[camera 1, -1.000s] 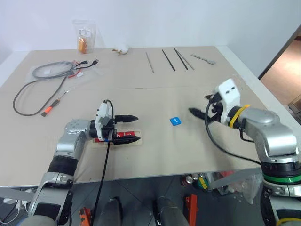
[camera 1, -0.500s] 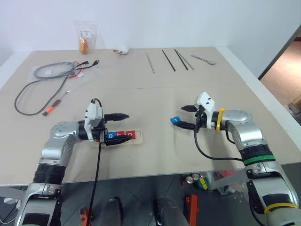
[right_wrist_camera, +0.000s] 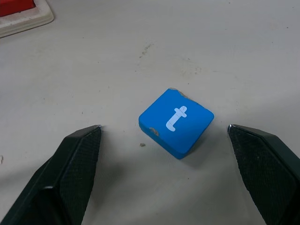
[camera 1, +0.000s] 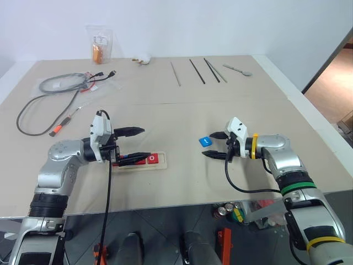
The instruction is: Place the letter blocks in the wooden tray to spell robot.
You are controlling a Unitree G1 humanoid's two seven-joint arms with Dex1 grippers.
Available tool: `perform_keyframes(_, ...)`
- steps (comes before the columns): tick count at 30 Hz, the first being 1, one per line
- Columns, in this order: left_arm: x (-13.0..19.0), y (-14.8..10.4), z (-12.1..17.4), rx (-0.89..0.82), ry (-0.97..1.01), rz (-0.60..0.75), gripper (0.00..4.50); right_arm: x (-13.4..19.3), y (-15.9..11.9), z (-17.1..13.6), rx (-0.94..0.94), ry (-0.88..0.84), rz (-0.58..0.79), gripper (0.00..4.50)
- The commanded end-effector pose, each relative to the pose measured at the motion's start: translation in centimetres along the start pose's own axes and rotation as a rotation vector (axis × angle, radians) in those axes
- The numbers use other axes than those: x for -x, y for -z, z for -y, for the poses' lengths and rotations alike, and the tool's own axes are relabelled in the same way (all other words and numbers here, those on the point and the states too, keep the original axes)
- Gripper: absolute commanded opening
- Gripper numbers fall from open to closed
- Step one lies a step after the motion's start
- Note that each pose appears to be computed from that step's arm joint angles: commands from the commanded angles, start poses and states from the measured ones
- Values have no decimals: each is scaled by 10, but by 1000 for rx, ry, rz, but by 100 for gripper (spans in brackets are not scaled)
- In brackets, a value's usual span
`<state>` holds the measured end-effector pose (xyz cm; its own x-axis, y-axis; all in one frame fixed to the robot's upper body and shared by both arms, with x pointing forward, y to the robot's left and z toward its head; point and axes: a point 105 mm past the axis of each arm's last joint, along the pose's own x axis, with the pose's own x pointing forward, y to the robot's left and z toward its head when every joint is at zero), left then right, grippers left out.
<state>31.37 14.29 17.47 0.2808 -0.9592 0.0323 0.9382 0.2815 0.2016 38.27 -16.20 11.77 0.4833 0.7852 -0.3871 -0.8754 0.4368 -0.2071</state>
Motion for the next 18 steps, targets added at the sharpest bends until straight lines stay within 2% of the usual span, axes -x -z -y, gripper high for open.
perform_keyframes(1,9,-18,-7,-50,-41,21,450,-13,-10,4,-11,15,41,444)
perform_keyframes(2,10,-18,-7,-51,-43,20,450,-14,-11,3,-16,6,43,444)
perform_keyframes(3,11,-17,-7,-51,-45,19,450,-14,-10,2,-23,-5,43,421)
perform_keyframes(13,11,-15,-6,-47,-61,22,450,-3,-3,4,-17,-20,19,421)
perform_keyframes(18,7,-15,-8,-46,-51,28,450,3,11,14,-34,70,-35,421)
